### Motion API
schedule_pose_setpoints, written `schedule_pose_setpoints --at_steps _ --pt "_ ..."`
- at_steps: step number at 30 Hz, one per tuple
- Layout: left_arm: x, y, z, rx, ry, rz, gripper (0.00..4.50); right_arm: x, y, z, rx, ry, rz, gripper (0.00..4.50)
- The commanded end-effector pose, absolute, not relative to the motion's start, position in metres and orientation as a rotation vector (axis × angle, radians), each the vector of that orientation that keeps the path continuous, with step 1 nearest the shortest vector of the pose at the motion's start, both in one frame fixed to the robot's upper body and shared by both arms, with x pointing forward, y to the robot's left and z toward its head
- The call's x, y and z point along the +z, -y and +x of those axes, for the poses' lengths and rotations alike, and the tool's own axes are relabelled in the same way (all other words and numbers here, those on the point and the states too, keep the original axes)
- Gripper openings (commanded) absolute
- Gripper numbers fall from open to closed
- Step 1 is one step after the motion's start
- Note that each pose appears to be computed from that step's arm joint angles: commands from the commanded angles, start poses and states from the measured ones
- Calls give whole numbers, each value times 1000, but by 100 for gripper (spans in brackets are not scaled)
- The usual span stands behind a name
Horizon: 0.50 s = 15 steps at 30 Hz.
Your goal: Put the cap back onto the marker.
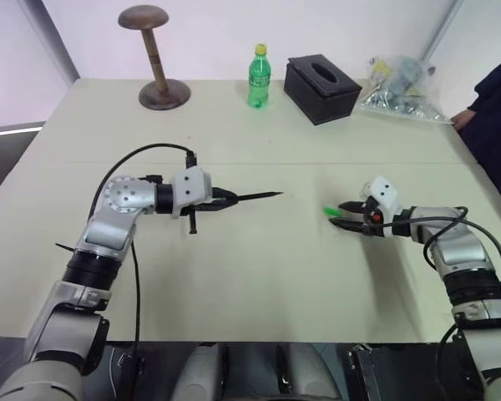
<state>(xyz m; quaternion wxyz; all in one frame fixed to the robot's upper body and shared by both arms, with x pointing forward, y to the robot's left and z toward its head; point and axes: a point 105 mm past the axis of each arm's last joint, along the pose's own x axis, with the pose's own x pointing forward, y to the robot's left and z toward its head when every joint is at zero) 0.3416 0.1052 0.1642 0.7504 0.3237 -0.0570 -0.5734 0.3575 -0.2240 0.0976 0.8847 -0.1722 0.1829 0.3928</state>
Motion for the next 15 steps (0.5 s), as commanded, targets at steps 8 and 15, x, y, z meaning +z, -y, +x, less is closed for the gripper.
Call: schedule_pose_setpoints --at_steps 8,15 --pt "178 -107 341 -1232 178 729 0 99 224 360 811 -370 -380 4" --pt "176 -101 344 -1280 205 808 0 118 226 355 753 -337 -628 4"
